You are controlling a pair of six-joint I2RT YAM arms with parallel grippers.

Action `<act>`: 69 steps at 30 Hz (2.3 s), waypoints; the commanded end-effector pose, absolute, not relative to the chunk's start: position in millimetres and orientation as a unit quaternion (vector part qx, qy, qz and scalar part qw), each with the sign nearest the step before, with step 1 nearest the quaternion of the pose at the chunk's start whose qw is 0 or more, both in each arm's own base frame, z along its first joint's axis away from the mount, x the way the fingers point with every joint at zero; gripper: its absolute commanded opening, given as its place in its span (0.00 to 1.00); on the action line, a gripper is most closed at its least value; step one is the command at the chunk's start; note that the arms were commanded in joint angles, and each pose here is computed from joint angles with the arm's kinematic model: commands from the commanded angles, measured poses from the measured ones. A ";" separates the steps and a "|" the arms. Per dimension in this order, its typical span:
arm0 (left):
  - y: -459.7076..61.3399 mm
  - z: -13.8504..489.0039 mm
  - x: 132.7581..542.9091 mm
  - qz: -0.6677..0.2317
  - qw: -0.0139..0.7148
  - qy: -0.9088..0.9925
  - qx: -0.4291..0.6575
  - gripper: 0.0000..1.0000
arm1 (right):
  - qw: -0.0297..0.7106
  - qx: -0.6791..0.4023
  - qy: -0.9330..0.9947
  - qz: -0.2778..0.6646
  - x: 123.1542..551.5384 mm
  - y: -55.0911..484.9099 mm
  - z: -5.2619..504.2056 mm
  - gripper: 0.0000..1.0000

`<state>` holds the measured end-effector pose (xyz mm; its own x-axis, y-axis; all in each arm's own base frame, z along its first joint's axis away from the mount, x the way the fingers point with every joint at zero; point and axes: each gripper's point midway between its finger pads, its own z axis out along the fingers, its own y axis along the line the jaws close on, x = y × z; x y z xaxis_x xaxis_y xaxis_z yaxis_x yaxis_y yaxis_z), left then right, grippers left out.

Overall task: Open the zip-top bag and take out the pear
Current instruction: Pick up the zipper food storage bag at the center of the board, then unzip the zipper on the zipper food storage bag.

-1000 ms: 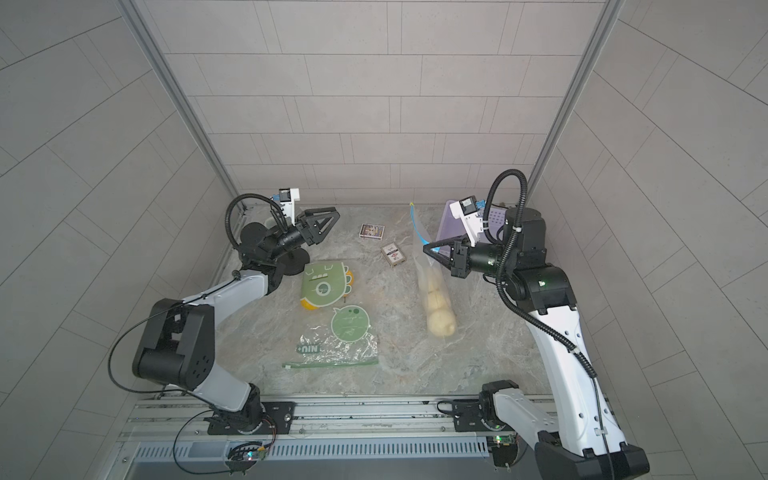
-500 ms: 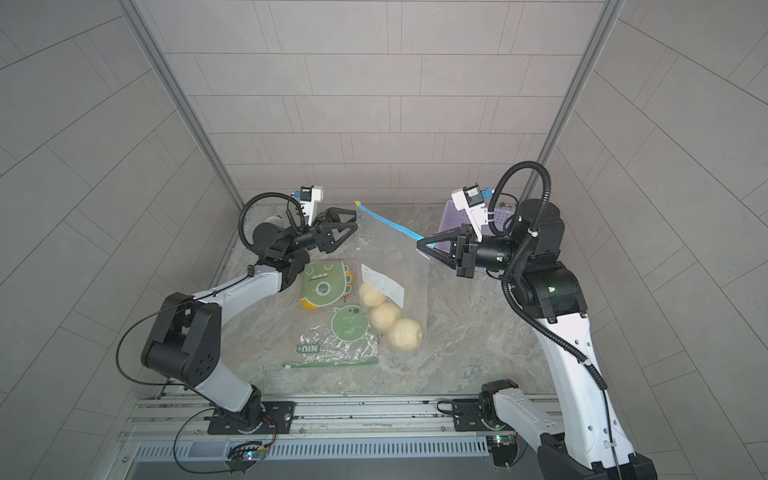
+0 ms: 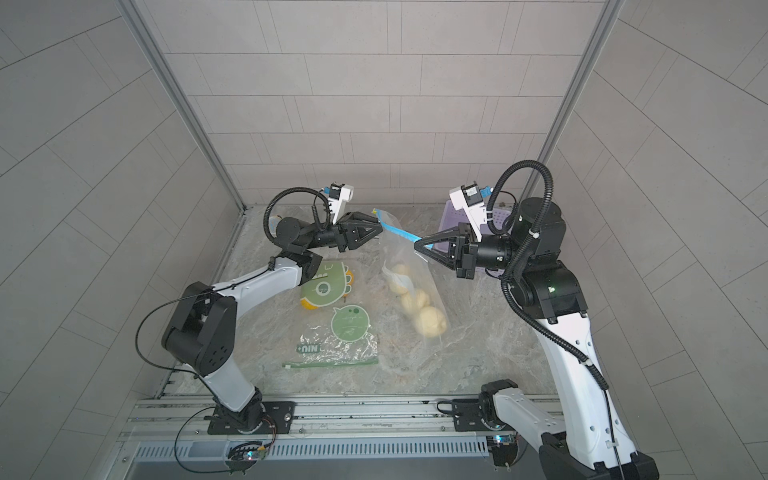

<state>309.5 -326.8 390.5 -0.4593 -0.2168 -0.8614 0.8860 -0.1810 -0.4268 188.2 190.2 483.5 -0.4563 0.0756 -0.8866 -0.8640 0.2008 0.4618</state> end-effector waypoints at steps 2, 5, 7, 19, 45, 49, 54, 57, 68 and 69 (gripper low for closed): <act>-333.9 394.7 289.6 -0.699 0.374 0.481 0.374 0.25 | 0.441 -0.328 0.629 0.550 178.2 190.6 489.9 0.00; -332.5 389.9 288.6 -0.697 0.365 0.484 0.383 0.16 | 0.442 -0.327 0.630 0.548 178.7 189.7 490.0 0.00; -323.9 386.3 297.3 -0.695 0.370 0.495 0.368 0.10 | 0.445 -0.324 0.633 0.544 179.2 187.4 488.8 0.00; -275.0 404.0 322.8 -0.665 0.470 0.502 0.293 0.00 | 0.471 -0.224 0.698 0.491 244.3 156.8 453.6 0.20; -289.7 396.8 298.9 -0.668 0.421 0.526 0.318 0.00 | 0.437 -0.405 0.763 0.251 252.6 246.5 413.8 0.70; -291.4 394.1 296.7 -0.667 0.416 0.528 0.320 0.00 | 0.482 -0.391 0.750 0.228 253.7 233.4 441.8 0.74; -292.8 392.2 295.6 -0.668 0.412 0.530 0.321 0.00 | 0.485 -0.391 0.754 0.207 264.7 229.9 448.9 0.77; -293.1 392.4 295.8 -0.669 0.410 0.530 0.322 0.00 | 0.465 -0.399 0.762 0.211 273.3 236.5 439.1 0.77; -293.8 392.8 290.2 -0.671 0.400 0.528 0.332 0.00 | 0.425 -0.392 0.791 0.199 310.3 242.4 401.2 0.71; -293.8 392.1 290.0 -0.671 0.399 0.529 0.333 0.00 | 0.426 -0.391 0.791 0.199 311.5 240.6 402.2 0.64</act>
